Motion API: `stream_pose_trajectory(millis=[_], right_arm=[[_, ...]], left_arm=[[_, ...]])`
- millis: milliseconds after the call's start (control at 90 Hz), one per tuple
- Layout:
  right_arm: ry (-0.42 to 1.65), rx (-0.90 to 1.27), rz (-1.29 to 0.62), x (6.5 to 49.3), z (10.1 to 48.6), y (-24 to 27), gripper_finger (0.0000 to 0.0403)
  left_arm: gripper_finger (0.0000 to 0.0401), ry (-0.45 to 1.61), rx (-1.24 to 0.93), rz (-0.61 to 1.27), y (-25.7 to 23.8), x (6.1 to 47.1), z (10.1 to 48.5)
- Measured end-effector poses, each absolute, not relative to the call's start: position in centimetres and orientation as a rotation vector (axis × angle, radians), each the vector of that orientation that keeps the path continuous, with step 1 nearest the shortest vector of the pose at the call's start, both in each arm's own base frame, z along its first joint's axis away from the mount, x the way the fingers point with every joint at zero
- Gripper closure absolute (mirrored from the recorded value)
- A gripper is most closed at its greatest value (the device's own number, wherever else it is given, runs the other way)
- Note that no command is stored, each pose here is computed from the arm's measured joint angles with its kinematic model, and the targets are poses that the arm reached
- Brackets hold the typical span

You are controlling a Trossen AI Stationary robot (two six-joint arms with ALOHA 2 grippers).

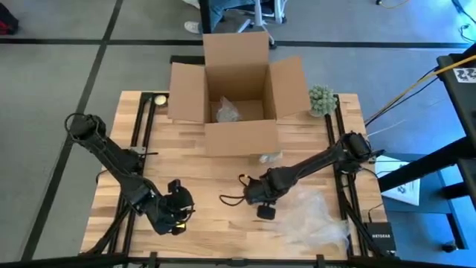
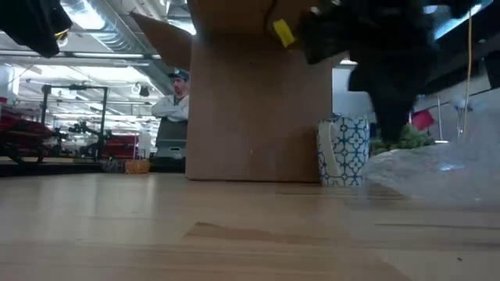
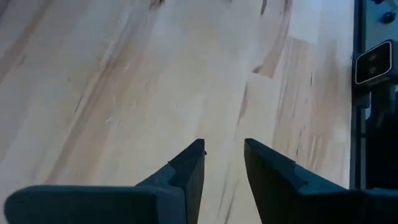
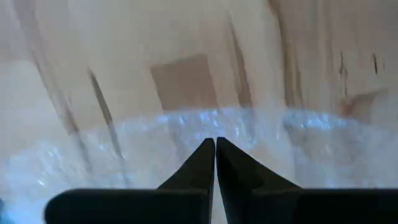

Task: Wrap mug
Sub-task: Wrap the white mug with bubble wrap

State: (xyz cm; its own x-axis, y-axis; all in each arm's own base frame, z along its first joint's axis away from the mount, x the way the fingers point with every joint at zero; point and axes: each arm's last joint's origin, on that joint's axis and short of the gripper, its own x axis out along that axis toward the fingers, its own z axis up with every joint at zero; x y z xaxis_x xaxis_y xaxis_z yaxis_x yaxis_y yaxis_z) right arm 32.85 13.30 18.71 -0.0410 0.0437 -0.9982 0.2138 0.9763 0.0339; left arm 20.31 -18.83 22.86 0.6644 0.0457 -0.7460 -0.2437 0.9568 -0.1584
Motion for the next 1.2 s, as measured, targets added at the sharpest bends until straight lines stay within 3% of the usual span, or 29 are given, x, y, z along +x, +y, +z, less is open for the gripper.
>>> stream_pose_trajectory(millis=[178, 367, 522, 1000, 1200], right_arm=[[1.679, 0.113, -0.142, 31.6, 16.7, 12.7, 0.0402], [1.562, 0.109, -0.052, 32.0, 14.5, 12.5, 0.0402], [1.388, 0.109, -0.009, 33.8, 14.5, 12.3, 0.0402], [0.534, 0.170, 0.145, 40.8, 19.2, 12.0, 0.0402], [0.508, 0.181, 0.233, 41.2, 20.4, 12.6, 0.0402]], left_arm=[[0.0303, 0.827, -0.257, 0.163, -18.9, 20.3, 22.9], [0.0303, 0.826, -0.257, 0.165, -18.8, 20.4, 22.9], [0.0303, 0.783, -0.243, 0.147, -19.0, 20.7, 23.1], [0.0303, 0.700, -0.172, 0.165, -19.4, 22.0, 22.6], [0.0303, 0.696, -0.117, 0.159, -20.0, 23.6, 20.7]])
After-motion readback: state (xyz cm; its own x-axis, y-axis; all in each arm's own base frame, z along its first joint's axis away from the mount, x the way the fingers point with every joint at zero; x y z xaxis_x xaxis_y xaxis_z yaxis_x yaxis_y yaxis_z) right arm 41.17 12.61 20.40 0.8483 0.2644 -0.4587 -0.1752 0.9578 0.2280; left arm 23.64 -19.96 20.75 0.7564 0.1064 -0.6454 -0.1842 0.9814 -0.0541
